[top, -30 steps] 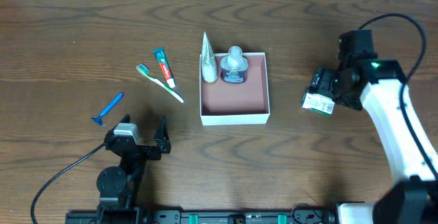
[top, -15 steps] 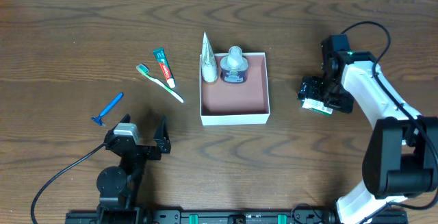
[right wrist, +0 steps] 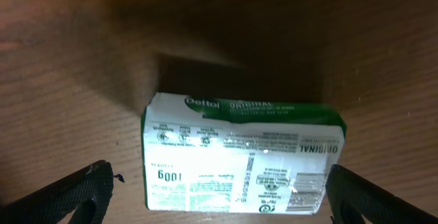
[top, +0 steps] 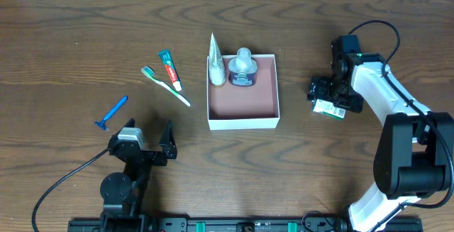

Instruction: Pack container

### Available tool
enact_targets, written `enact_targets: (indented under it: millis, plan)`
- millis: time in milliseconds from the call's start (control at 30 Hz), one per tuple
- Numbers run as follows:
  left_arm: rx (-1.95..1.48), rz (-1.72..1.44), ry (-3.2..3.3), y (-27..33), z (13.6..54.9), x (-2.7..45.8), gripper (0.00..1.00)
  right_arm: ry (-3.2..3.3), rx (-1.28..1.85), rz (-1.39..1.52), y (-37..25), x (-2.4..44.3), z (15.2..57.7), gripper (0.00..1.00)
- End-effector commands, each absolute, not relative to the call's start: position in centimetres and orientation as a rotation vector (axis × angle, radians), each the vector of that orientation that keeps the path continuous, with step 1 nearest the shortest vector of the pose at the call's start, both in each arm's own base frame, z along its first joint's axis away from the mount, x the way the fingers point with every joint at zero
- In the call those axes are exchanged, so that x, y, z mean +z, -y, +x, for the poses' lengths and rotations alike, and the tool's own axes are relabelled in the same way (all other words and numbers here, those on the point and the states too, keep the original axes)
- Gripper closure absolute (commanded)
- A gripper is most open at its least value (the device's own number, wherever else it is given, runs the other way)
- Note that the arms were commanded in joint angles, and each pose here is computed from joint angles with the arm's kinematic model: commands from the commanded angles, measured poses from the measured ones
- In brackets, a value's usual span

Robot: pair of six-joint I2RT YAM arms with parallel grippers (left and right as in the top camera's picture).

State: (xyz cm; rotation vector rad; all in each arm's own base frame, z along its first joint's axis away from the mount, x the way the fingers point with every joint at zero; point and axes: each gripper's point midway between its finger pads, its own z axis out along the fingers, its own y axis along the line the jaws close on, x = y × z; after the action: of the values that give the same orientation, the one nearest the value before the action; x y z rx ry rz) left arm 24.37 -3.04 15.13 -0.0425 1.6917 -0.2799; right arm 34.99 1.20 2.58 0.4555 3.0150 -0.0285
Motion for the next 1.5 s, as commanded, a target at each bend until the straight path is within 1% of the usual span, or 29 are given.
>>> enact_targets:
  millis: [0,233,300,367,433,700,800,900,967,1033,1067,1133,1167,1200,1233,1267,1300,1467]
  plan:
    - [-0.283,-0.044,-1.744,3.1,24.3,13.5,0.02,-3.029,-0.035,0.447,-0.9,1.9,34.9,0.01]
    - [-0.283,-0.044,-1.744,3.1,24.3,13.5,0.02,-3.069,-0.047,0.454,-0.8,0.4,34.5,0.02]
    - [-0.283,-0.044,-1.744,3.1,24.3,13.5,0.02,-3.076,-0.049,0.459,-0.7,0.2,34.5,0.04]
    - [-0.283,-0.044,-1.744,3.1,24.3,13.5,0.02,-3.080,-0.050,0.462,-0.7,0.0,34.4,0.07]
    - [-0.283,-0.044,-1.744,3.1,24.3,13.5,0.02,-3.080,-0.050,0.461,-0.7,0.0,34.4,0.13]
    - [-0.283,-0.044,-1.744,3.1,24.3,13.5,0.02,-3.084,-0.051,0.462,-0.7,0.0,34.3,0.44]
    - [-0.283,-0.044,-1.744,3.1,24.3,13.5,0.02,-3.084,-0.052,0.461,-0.7,0.0,34.3,0.53]
    - [-0.283,-0.044,-1.744,3.1,24.3,13.5,0.02,-3.085,-0.052,0.461,-0.7,0.0,34.3,0.54]
    - [-0.283,-0.044,-1.744,3.1,24.3,13.5,0.02,-3.087,-0.053,0.461,-0.7,0.0,34.2,0.57]
    - [-0.283,-0.044,-1.744,3.1,24.3,13.5,0.02,-3.090,-0.054,0.446,-0.7,0.0,34.2,0.56]
    - [-0.283,-0.044,-1.744,3.1,24.3,13.5,0.02,-3.091,-0.053,0.429,-0.7,0.0,34.3,0.51]
    - [-0.283,-0.044,-1.744,3.1,24.3,13.5,0.02,-3.091,-0.055,0.348,-0.6,0.0,34.5,0.36]
    - [-0.283,-0.044,-1.744,3.1,24.3,13.5,0.02,-3.086,-0.082,0.297,-0.3,0.1,34.7,0.22]
    - [-0.283,-0.044,-1.744,3.1,24.3,13.5,0.02,-3.078,-0.108,0.261,0.0,0.1,35.0,0.13]
    - [-0.283,-0.044,-1.744,3.1,24.3,13.5,0.02,-3.065,-0.140,0.219,0.3,0.1,35.3,0.07]
    - [-0.283,-0.044,-1.744,3.1,24.3,13.5,0.02,-3.050,-0.170,0.197,0.7,0.2,35.7,0.03]
    - [-0.283,-0.044,-1.744,3.1,24.3,13.5,0.02,-3.025,-0.199,0.171,1.0,0.3,36.2,0.02]
    - [-0.283,-0.044,-1.744,3.1,24.3,13.5,0.02,-2.888,-0.235,-0.168,1.3,0.9,39.9,0.01]
